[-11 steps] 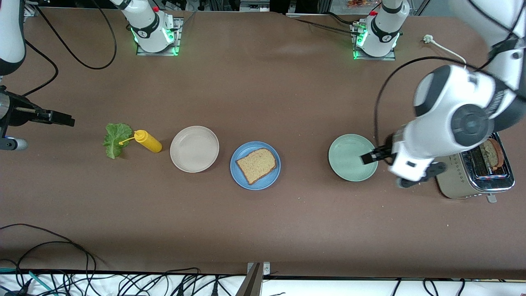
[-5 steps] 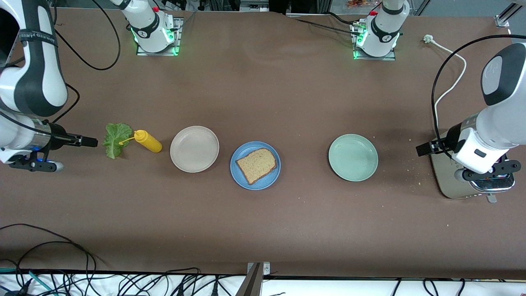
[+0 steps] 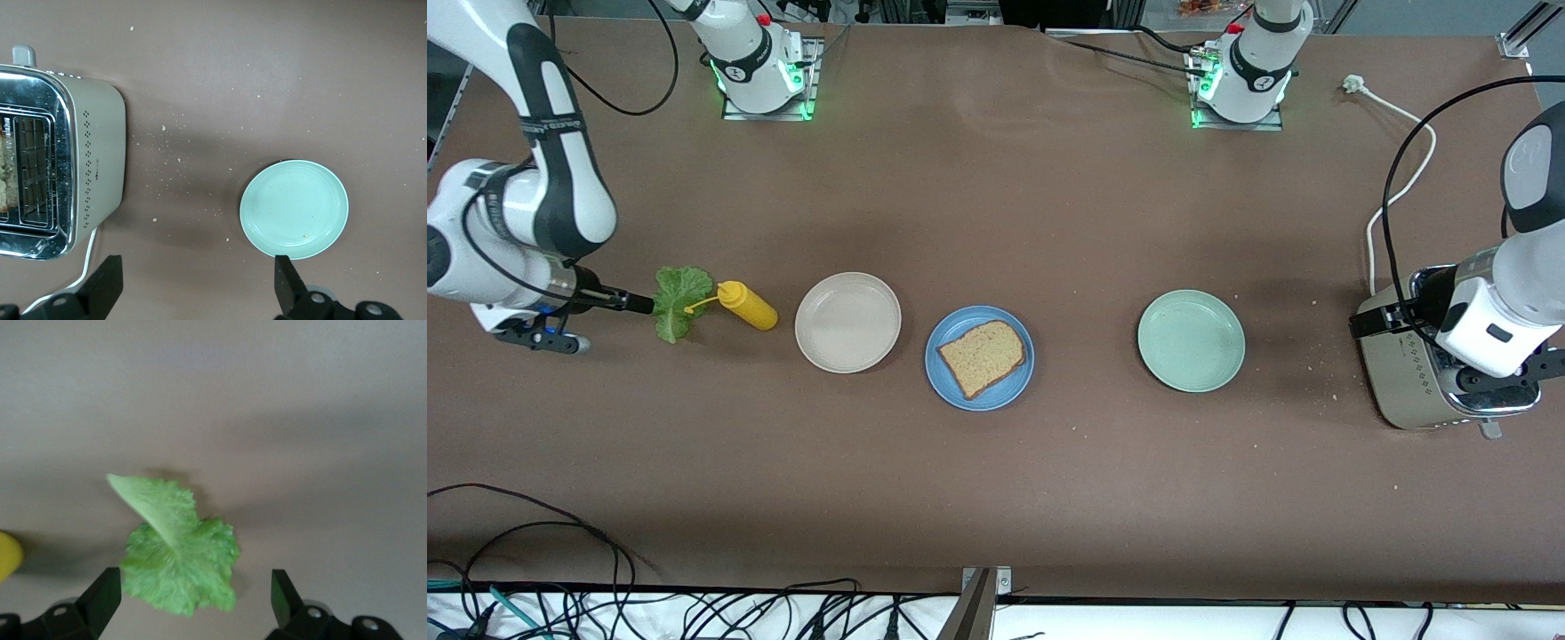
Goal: Make sandwich in blue plate with both arms
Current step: 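Grasp the lettuce leaf with the right gripper while the left gripper returns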
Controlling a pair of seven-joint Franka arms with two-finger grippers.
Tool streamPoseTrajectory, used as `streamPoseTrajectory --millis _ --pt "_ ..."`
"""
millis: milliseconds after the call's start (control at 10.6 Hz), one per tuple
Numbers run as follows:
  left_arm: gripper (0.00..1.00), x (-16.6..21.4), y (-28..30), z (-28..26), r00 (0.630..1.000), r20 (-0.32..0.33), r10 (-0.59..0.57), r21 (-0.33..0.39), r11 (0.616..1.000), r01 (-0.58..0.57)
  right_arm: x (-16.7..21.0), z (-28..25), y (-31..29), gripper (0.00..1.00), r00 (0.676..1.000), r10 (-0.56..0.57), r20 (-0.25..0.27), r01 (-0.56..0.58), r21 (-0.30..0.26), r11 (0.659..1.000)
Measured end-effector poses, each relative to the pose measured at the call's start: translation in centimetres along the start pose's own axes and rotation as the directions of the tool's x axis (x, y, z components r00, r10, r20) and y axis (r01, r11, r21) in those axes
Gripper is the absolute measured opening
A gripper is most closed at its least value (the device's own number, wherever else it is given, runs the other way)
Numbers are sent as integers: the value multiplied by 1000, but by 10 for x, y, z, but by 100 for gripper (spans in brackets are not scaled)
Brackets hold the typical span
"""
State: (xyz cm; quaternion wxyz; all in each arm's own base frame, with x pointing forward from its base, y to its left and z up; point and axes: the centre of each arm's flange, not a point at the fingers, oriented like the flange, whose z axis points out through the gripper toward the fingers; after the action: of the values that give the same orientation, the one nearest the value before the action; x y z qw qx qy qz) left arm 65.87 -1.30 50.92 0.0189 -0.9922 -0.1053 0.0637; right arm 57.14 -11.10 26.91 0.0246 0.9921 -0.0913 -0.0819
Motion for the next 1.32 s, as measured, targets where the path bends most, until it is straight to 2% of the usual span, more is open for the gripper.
streamPoseTrajectory --millis 188,282,376,564,658,1128,1222,1316 --pt "100 -4 3 -9 1000 -16 6 2 1000 -6 -21 47 0 100 998 -2 -66 2 -1 1000" --pt "100 -6 5 -12 1000 -24 2 16 1000 -1 -29 63 0 100 998 -3 -65 3 -1 1000" --pt "100 -8 7 -15 1000 -23 -1 4 1000 1 -33 74 -1 100 998 -4 -61 4 -3 1000" --pt "100 -11 -3 -23 1000 -23 -1 -35 999 0 -30 97 -1 100 996 -7 -86 6 -11 1000" --pt "100 -12 -7 -27 1000 -29 0 -37 999 -1 -29 106 -2 95 996 -8 -94 7 -14 1000" --pt "100 -14 -11 -30 999 -34 8 -34 999 -9 -22 96 3 25 993 -1 -120 -1 -15 1000" --pt "100 -13 -14 -30 999 -34 10 -33 999 -11 -18 91 1 11 994 -3 -112 1 -15 1000" --pt "100 -13 -14 -30 999 -35 13 -33 999 -14 -11 82 0 11 996 -4 -88 3 -15 1000"
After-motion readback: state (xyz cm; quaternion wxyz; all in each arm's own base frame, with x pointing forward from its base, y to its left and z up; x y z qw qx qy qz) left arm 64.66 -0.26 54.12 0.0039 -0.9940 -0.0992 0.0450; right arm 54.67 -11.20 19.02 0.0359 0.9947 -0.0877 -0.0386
